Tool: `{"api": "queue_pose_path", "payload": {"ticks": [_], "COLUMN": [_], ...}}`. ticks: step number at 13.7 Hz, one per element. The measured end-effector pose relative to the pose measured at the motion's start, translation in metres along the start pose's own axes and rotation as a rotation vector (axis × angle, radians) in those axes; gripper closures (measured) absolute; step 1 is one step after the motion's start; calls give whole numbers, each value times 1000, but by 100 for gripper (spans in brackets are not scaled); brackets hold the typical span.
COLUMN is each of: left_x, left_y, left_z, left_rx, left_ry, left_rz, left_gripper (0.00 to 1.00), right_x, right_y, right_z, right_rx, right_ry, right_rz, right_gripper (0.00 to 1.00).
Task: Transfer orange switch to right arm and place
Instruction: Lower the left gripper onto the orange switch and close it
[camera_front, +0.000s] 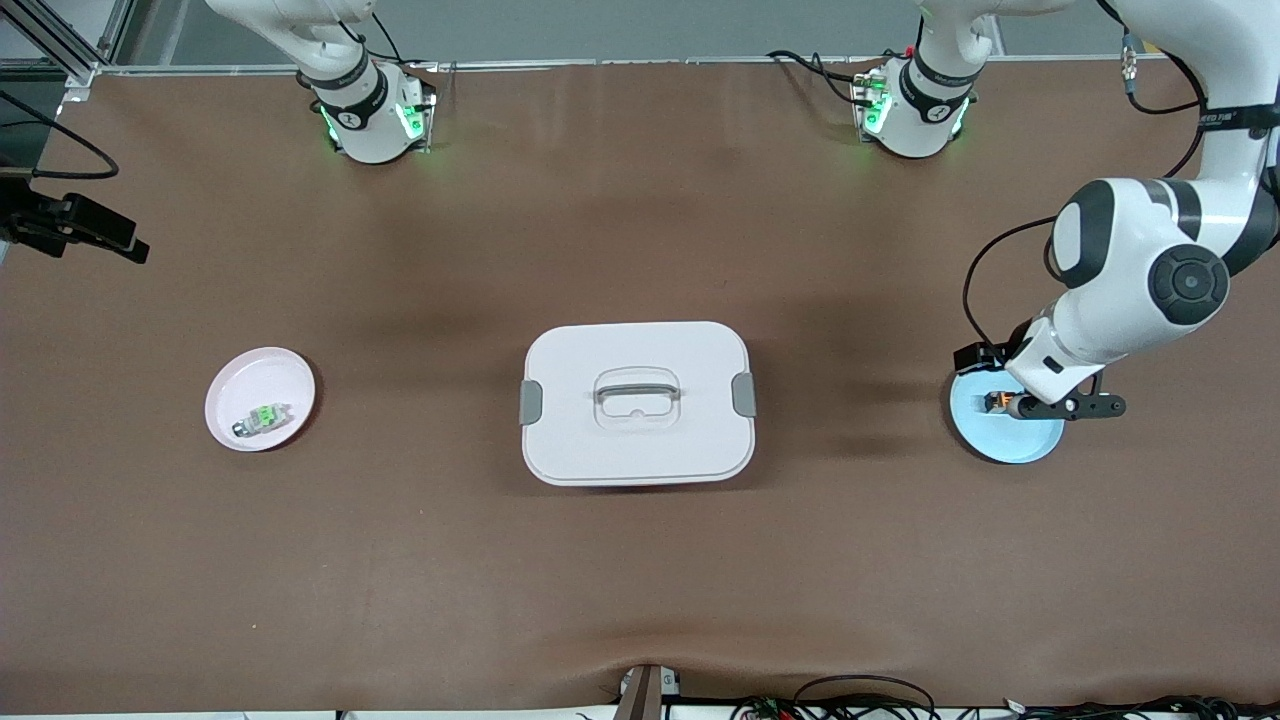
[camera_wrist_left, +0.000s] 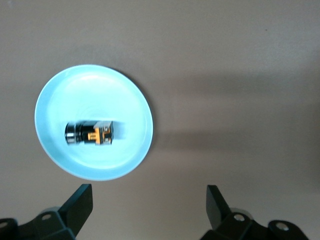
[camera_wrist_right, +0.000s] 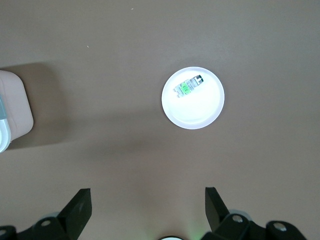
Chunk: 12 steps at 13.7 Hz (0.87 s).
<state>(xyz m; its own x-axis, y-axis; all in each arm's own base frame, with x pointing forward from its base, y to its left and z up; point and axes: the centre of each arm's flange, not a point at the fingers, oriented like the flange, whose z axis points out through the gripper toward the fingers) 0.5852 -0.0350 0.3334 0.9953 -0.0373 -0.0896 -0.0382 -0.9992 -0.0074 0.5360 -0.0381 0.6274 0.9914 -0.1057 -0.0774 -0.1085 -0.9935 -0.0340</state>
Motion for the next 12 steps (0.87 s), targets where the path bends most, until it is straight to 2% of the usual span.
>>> {"api": "queue_pose_path", "payload": {"ticks": [2, 8, 12], "left_x": [4, 7, 8], "left_y": [-16, -47, -61], "left_z": [17, 44, 68], "left_rx": [3, 92, 99], "left_ry": [-2, -27, -1], "left_rz": [12, 52, 47], "left_gripper": [0, 0, 0], "right_x": [0, 0, 0], "right_y": [0, 0, 0], "right_z": [0, -1, -1], "right_rx": [0, 0, 0], "right_ry": [0, 1, 2], "right_rz": [0, 0, 0], "right_gripper": [0, 0, 0]}}
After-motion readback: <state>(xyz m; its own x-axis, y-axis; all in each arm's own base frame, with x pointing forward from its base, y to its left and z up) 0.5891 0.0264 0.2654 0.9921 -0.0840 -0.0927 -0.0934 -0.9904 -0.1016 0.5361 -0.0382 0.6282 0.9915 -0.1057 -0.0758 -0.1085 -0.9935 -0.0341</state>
